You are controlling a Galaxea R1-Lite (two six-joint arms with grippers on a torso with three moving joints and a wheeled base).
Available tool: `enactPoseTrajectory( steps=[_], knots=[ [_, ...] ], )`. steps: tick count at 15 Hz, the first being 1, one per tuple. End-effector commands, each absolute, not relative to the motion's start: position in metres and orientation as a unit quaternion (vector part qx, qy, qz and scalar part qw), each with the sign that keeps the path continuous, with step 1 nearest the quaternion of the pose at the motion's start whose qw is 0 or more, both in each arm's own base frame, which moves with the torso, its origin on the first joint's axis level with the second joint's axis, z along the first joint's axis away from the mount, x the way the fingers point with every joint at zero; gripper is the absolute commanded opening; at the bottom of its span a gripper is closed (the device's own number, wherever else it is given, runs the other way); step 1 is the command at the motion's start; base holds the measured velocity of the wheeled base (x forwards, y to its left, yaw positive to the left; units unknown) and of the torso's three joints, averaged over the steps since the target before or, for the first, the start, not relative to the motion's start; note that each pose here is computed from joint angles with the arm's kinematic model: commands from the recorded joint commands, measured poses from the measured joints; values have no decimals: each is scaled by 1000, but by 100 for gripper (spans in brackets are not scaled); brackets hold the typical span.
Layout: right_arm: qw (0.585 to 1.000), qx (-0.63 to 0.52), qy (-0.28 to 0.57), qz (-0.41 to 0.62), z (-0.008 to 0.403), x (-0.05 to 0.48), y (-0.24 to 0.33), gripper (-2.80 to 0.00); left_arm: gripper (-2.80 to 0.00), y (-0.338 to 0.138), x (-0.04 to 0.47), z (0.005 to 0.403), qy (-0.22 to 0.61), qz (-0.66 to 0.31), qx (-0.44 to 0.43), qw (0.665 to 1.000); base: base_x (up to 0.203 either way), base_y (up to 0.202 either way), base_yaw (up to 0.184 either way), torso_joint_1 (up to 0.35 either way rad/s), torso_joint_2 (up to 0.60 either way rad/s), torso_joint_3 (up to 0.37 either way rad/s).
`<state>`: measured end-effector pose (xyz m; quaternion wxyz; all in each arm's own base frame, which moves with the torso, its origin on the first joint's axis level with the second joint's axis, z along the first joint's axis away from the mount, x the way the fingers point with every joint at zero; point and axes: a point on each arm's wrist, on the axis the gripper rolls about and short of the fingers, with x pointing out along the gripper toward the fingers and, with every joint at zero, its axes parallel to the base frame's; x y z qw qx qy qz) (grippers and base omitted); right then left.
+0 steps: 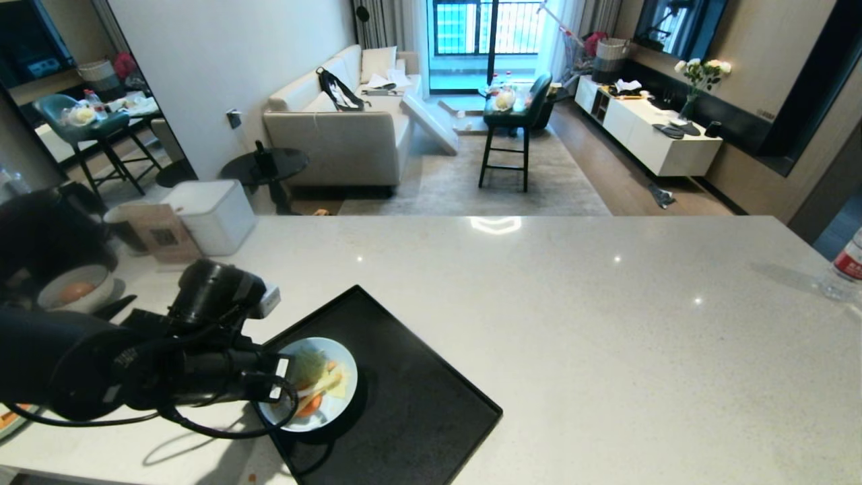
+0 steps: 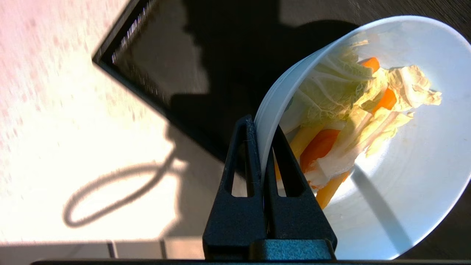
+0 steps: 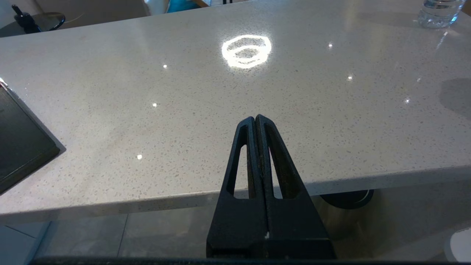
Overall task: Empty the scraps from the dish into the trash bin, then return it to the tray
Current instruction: Pick up the bowl with leftover food, then move the bowl over the trash can
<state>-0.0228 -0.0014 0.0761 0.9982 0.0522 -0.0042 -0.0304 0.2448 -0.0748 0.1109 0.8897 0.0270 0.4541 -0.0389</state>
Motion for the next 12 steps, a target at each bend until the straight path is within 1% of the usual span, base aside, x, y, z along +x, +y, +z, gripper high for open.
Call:
enactPoseTrajectory(
  steps=[1, 3, 6, 9, 12],
  knots=[
    [998, 52, -5, -30, 76, -23, -1, -280, -280, -68, 231, 134, 454, -41, -8, 890, 0, 0, 0, 0, 0, 0],
    [998, 53, -5, -30, 76, -23, -1, -280, -280, -60, 216, 149, 469, -38, -37, 882, 0, 0, 0, 0, 0, 0],
    [998, 53, -5, -30, 76, -23, -1, -280, -280, -42, 193, 171, 456, -23, -64, 888, 0, 0, 0, 0, 0, 0],
    [998, 53, -5, -30, 76, -23, -1, -280, -280, -11, 174, 182, 440, 43, -99, 891, 0, 0, 0, 0, 0, 0],
    [998, 53, -5, -30, 76, -23, -1, -280, -280, 10, 161, 184, 432, 95, -123, 888, 0, 0, 0, 0, 0, 0]
  ],
)
